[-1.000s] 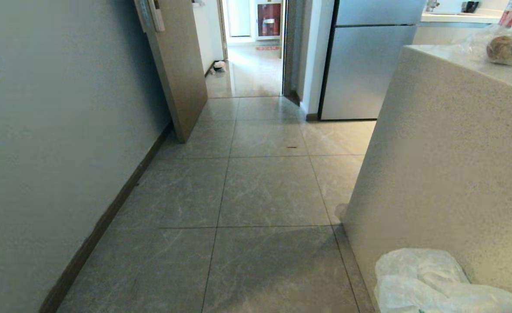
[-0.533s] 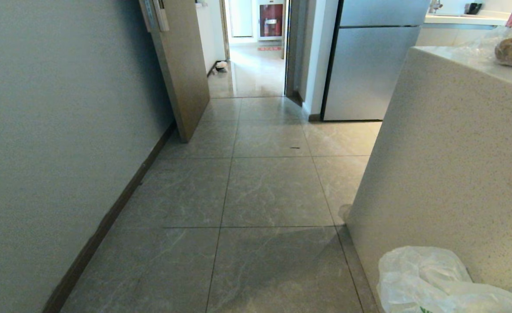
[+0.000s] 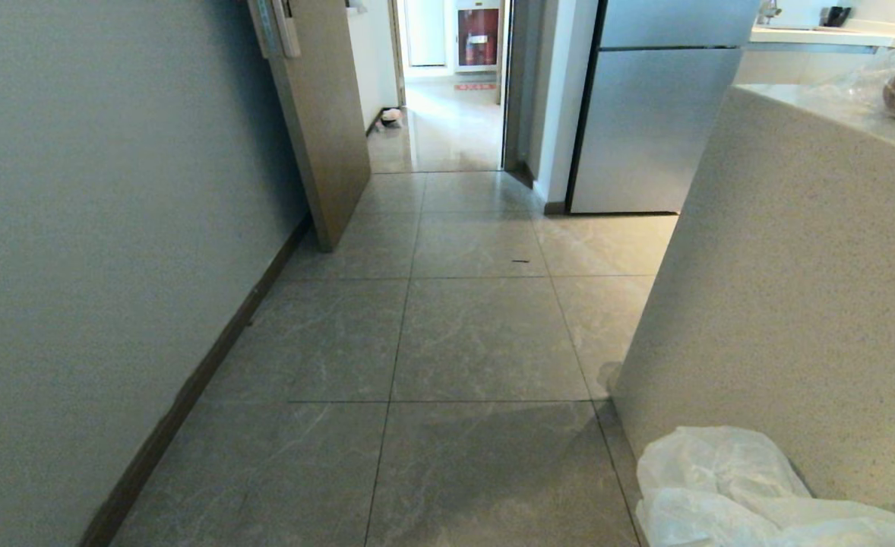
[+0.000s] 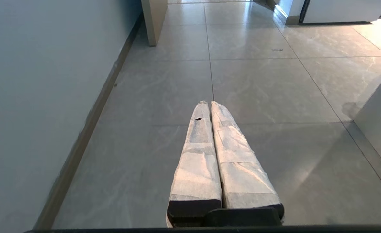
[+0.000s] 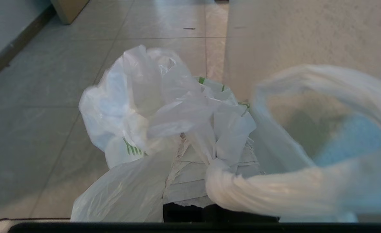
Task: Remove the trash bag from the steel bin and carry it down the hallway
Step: Put the trash bag at the door
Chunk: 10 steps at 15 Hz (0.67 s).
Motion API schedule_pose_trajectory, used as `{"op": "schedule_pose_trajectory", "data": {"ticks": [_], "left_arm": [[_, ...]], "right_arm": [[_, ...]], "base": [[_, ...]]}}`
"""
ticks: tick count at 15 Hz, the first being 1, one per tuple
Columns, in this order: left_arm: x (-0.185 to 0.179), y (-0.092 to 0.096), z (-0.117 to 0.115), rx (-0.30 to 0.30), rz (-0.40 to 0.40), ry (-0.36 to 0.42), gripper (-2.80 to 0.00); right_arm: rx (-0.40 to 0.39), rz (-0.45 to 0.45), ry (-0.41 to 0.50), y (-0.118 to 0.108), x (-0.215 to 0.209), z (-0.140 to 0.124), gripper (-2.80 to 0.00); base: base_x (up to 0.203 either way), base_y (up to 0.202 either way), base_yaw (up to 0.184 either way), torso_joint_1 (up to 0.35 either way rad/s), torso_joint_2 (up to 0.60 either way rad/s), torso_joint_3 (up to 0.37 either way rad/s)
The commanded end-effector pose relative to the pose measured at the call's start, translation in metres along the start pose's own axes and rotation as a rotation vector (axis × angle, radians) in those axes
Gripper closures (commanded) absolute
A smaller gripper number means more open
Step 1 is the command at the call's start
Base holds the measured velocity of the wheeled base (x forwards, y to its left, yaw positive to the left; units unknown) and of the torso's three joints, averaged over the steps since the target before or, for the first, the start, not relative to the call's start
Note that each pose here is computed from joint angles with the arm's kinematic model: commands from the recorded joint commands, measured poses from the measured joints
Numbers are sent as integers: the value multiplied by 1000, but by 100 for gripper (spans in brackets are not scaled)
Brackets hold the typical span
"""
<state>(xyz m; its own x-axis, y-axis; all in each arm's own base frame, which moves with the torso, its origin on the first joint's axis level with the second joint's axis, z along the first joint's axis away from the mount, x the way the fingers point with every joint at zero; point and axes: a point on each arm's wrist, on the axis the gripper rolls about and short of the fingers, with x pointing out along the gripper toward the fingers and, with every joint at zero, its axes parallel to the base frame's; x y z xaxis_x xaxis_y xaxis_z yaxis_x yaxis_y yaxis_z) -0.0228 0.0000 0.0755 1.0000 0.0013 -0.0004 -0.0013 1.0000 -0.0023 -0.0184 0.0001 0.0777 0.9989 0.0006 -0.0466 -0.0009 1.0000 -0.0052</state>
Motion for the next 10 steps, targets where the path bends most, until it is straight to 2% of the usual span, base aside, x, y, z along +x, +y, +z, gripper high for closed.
{"op": "schedule_pose_trajectory", "data": {"ticks": [1,10], "left_arm": [[0,0,0,-1,0,0,0],[0,0,0,-1,0,0,0]], "right_arm": [[-1,1,3,0,0,0,0],[-1,1,2,0,0,0,0]], "base": [[165,0,1,-2,7,6],[190,0,1,4,2,3]]}}
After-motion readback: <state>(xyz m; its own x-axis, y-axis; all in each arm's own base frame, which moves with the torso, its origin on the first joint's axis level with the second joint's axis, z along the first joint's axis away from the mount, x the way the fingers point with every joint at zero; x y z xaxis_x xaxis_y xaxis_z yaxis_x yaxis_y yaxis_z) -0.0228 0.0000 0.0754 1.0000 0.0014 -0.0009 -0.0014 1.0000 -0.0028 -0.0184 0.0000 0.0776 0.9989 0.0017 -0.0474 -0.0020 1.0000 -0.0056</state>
